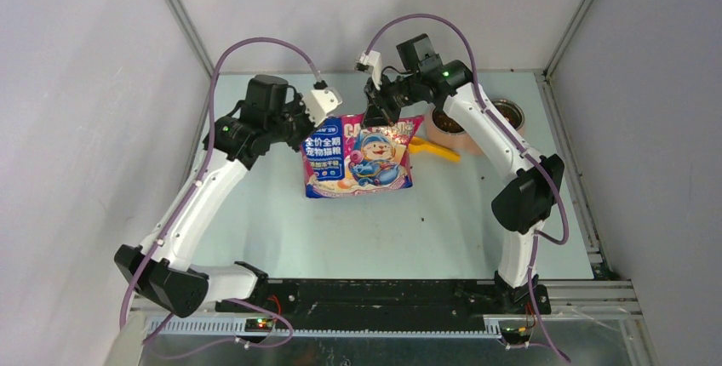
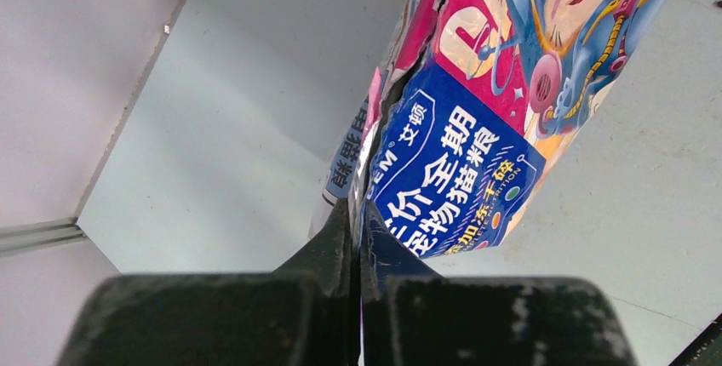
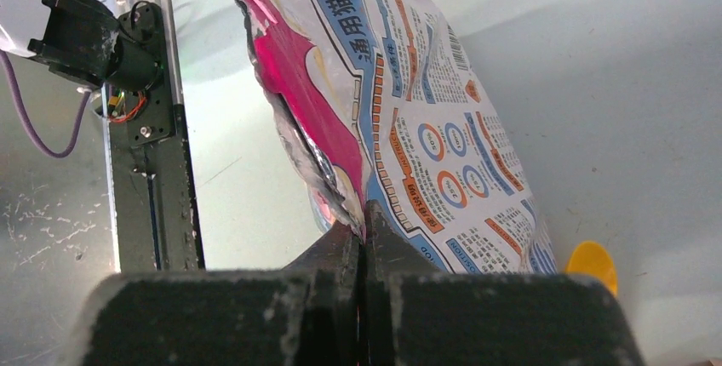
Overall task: Serve the pet food
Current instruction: Close the pet food bag at the center of the board.
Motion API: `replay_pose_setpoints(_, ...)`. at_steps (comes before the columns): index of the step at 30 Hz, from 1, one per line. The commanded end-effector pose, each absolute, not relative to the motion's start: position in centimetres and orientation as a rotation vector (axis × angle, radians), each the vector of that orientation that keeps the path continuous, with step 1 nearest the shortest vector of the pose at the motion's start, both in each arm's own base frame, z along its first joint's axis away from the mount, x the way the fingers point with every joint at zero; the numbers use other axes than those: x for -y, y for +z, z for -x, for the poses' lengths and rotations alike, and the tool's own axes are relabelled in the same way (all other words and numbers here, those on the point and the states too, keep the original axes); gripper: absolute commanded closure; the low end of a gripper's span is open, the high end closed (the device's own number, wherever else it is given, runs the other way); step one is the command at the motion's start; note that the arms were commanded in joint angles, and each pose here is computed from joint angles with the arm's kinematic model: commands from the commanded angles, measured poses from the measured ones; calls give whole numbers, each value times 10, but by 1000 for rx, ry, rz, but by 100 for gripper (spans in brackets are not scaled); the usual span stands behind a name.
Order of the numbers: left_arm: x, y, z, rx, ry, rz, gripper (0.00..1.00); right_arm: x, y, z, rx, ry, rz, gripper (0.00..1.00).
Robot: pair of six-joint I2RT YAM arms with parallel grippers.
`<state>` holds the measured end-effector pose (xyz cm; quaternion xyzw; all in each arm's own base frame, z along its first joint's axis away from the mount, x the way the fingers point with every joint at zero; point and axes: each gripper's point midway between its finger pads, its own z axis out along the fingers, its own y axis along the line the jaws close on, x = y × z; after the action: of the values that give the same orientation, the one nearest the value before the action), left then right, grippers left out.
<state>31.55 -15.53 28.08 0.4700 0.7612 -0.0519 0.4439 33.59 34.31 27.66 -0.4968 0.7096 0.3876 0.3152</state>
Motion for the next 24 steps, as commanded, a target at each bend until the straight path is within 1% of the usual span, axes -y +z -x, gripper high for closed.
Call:
replay_pose_setpoints(1, 146, 283, -317, -1901, -104, -1117, 100, -357, 385, -330, -1439, 1046, 1323, 96)
replay_pose_setpoints(2, 147, 285, -316, -1894, -113, -1115, 100, -358, 387, -330, -1423, 1021, 1327, 88)
replay_pose_setpoints(3, 148, 287, -315, -1894, -123, -1104, 100, -363, 384, -329, -1407, 1013, 1337, 82)
replay_pose_setpoints(4, 149, 291, -314, -1885, -133, -1100, 100, -366, 387, -326, -1380, 987, 1347, 72)
replay_pose_setpoints(6, 151, 295, -311, -1883, -152, -1085, 100, -374, 386, -323, -1348, 959, 1366, 62)
replay_pose_setpoints(7, 152, 296, -310, -1883, -164, -1074, 100, -377, 386, -324, -1348, 952, 1368, 59)
replay_pose_setpoints(13, 154, 300, -306, -1889, -193, -1045, 100, -400, 376, -315, -1336, 947, 1422, 49)
replay_pose_setpoints(20, 155, 306, -305, -1882, -210, -1021, 100, -405, 351, -310, -1379, 961, 1460, 45)
replay_pose_setpoints(24, 157, 306, -305, -1880, -223, -1019, 100, -404, 336, -316, -1406, 935, 1466, 43)
